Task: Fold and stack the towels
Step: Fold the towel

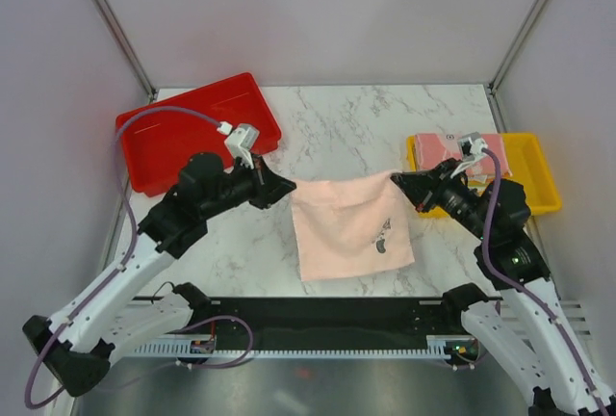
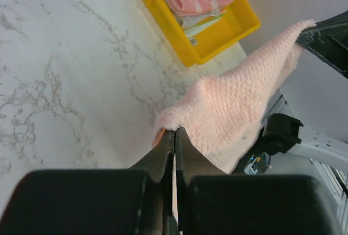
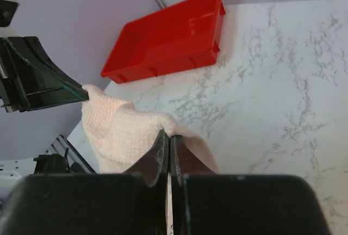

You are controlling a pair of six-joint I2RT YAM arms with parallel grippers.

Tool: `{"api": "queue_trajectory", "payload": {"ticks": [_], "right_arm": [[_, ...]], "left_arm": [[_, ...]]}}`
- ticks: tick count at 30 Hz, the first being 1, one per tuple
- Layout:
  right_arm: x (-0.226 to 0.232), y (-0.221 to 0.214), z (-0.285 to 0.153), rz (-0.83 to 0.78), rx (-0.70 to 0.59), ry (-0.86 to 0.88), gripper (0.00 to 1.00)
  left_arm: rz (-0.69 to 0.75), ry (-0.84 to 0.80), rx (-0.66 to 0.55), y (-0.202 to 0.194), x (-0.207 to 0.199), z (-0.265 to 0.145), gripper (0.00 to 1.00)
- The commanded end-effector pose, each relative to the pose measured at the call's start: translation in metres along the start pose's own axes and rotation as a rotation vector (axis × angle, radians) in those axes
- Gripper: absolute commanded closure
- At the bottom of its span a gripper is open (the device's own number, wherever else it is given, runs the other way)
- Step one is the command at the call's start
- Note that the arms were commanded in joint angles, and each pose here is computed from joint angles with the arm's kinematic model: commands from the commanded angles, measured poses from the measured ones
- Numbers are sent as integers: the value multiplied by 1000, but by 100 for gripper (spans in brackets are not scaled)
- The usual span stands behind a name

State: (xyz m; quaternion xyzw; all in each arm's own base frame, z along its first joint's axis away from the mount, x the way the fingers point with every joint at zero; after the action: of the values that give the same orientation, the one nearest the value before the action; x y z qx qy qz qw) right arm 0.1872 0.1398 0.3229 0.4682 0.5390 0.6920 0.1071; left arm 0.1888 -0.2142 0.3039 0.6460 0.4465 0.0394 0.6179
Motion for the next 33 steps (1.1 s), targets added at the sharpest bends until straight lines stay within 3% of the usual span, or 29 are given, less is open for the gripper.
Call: {"api": "queue_trajectory", "payload": {"ticks": [1,6,7,9,10,13,14,15,16,17,18,20,21,22,24,26,29,30,33], "right_arm": [[-37,-15,38,59,71,-127,100],[-89,-38,93,75,95,-229,100],[-110,-56,108,88,150,-270,100],[-124,-57,132,69,146,-267,100],[-142,-66,152,81,173,-284,100],[-185,-93,180,119,255,-331,100],[-189,-83,193,111,240,-321,100],[-196,-85,199,113,251,-326,94],[-213,-93,204,123,276,-356,88],[-218,-81,212,122,267,-382,80],[-220,-77,215,129,276,-382,70],[-220,-49,222,93,265,-413,61],[-228,-53,207,106,323,-521,55],[-222,-44,202,104,327,-547,53],[-218,-47,180,117,412,-631,52],[-207,-61,156,106,456,-676,52],[-192,-91,117,128,508,-722,55],[-189,-99,109,151,513,-740,56],[-175,-123,83,160,550,-756,60]], "left_arm": [[-54,186,118,-13,34,33,98],[-75,456,206,-17,113,81,98],[-54,490,267,-31,137,104,98],[-36,526,270,-20,159,126,98],[-29,564,338,-39,186,143,98],[-11,583,342,-28,213,173,98],[-28,614,390,-43,234,181,98],[-23,600,359,-27,235,191,96],[-16,594,357,-24,239,197,89],[-17,604,368,-23,244,198,71],[-2,598,352,-12,243,203,66],[34,624,321,6,242,200,53],[47,625,296,23,232,192,50],[51,633,279,33,226,185,47],[51,656,284,37,214,168,26],[39,677,248,46,195,144,25],[-40,601,303,9,166,119,31],[-85,606,364,-24,166,111,33],[-104,516,445,-76,133,95,36]]}}
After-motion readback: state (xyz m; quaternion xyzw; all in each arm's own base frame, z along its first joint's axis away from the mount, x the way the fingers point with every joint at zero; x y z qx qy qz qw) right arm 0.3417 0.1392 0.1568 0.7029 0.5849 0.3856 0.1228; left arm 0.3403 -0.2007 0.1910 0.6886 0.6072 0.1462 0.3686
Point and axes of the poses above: each gripper's point midway between its finger pads, its own z axis out along the fingers, its own x axis along the line the jaws close on, y = z × x, the point moved 3 cm from there along -z, back along the fingers, and after that the axes turned 3 degrees about z, right-handed, at the moved point
